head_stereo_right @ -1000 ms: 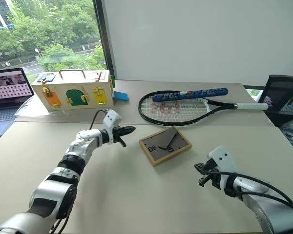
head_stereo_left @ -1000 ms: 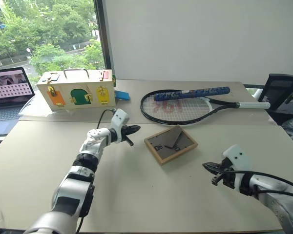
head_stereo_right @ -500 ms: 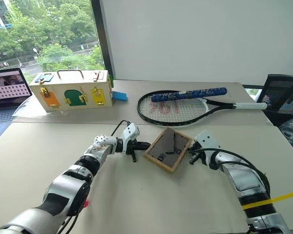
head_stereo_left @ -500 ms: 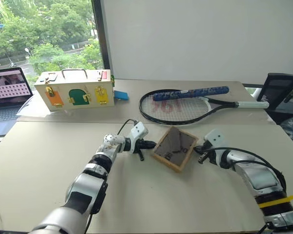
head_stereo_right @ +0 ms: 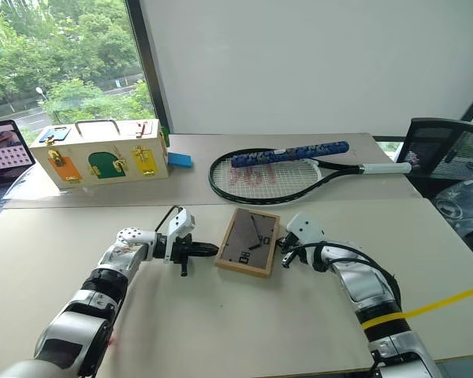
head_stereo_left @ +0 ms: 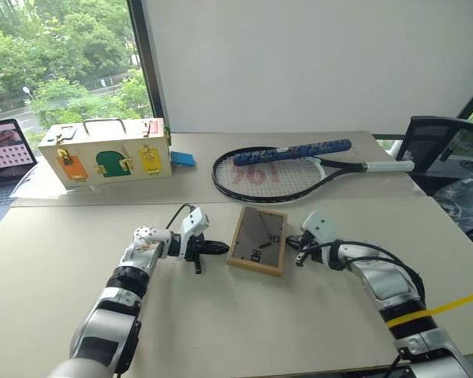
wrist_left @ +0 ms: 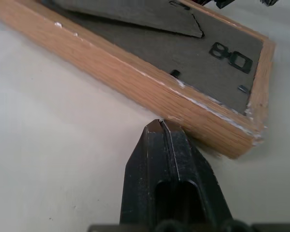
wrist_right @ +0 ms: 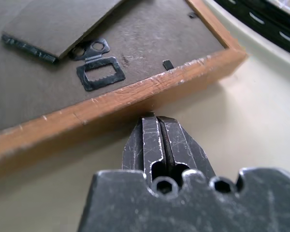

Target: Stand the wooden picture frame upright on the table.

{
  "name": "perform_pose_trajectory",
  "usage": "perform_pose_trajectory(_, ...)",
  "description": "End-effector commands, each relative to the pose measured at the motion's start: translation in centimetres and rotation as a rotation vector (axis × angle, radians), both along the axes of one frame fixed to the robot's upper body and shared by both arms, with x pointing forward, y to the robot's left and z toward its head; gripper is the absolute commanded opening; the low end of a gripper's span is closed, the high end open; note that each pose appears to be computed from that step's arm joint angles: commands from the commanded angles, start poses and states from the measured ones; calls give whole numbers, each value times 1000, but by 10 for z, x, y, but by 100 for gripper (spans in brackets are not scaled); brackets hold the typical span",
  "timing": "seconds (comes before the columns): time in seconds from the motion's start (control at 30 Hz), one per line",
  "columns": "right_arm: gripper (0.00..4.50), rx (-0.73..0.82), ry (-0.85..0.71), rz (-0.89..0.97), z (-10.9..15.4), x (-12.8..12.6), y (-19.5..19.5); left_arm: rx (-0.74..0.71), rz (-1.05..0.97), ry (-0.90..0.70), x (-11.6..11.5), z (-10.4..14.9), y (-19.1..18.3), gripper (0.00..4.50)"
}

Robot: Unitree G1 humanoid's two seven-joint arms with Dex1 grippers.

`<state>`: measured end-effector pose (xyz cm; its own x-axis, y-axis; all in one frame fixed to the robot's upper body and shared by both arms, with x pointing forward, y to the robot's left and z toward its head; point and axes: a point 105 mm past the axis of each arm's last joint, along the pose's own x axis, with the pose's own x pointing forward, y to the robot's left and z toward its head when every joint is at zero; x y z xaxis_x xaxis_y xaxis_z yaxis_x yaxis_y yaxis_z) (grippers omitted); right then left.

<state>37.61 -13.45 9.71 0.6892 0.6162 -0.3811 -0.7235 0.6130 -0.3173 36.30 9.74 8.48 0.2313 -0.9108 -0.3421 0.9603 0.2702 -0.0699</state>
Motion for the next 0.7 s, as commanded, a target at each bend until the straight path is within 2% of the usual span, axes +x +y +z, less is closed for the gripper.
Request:
perform_pose_trajectory(0.03,3,-16,-2,88,-4,1,20,-19,-103,79,-21,-8,-16,0)
perform_pose_trajectory(0.13,3,-40,-1,133,-5,0,27,-20,-128,94,-28,-7,-16,0)
perform_pose_trajectory(0.27,3,-55,37,166,-10,-10,30,12,-82,77,-27,-7,-5,0)
perform_pose_trajectory(0.5,3,-110,166,154,-22,-44,14,106,72,16,-15,-13,37,0)
perform_pose_trajectory(0.7,3,-97,232,149,-19,-70,17,172,130,-4,-14,-20,53,0)
